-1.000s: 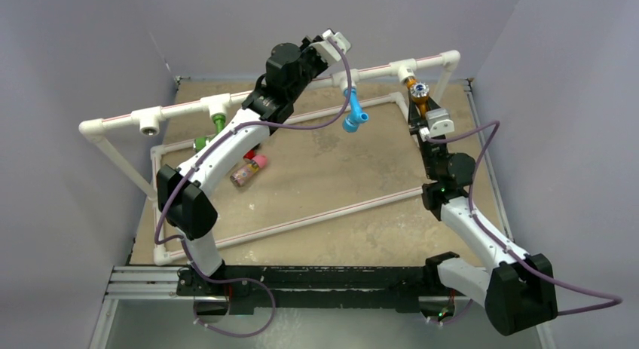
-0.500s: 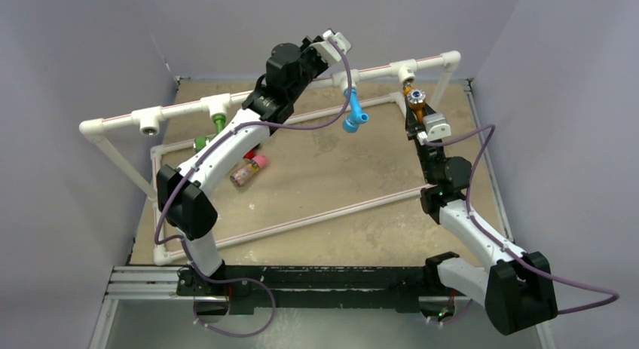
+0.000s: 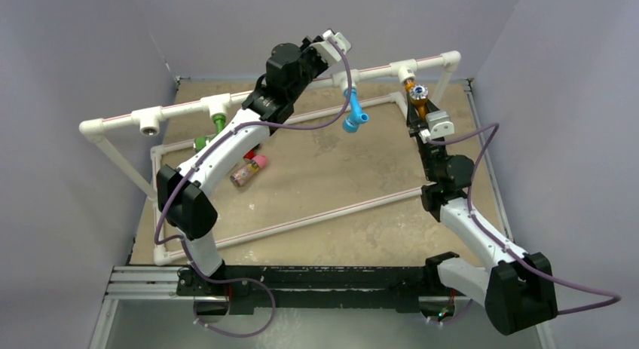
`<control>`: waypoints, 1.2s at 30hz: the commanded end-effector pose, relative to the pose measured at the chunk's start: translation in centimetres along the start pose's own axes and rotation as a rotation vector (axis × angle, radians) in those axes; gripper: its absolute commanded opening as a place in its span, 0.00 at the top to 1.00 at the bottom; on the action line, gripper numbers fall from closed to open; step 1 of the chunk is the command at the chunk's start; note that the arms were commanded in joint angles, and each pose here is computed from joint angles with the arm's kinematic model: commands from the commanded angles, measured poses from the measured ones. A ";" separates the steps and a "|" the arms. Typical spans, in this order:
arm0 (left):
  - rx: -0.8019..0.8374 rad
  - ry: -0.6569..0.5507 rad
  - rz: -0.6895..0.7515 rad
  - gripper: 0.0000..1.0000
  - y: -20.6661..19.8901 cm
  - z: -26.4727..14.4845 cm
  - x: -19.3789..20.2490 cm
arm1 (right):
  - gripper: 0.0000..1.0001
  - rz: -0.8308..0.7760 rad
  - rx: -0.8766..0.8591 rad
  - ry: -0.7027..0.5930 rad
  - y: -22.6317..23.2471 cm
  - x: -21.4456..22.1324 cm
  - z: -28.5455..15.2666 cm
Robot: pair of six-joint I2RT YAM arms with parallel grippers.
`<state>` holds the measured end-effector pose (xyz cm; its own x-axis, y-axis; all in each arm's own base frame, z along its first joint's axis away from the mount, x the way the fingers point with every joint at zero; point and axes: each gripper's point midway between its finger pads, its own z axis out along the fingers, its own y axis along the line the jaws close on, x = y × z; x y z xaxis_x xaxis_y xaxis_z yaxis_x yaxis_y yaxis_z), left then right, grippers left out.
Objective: Install the water faucets
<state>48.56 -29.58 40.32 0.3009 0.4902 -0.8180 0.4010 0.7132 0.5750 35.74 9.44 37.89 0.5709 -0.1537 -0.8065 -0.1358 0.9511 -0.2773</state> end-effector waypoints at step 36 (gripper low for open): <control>0.391 0.056 -0.063 1.00 -11.4 -0.9 3.1 | 1.00 0.897 0.230 0.064 -0.6 -1.1 1.9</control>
<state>48.77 -29.41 40.46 0.3077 0.4873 -0.8172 0.3881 0.7199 0.5754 36.85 9.42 38.23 0.3747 0.3567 -0.8558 -0.2756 0.9241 0.2646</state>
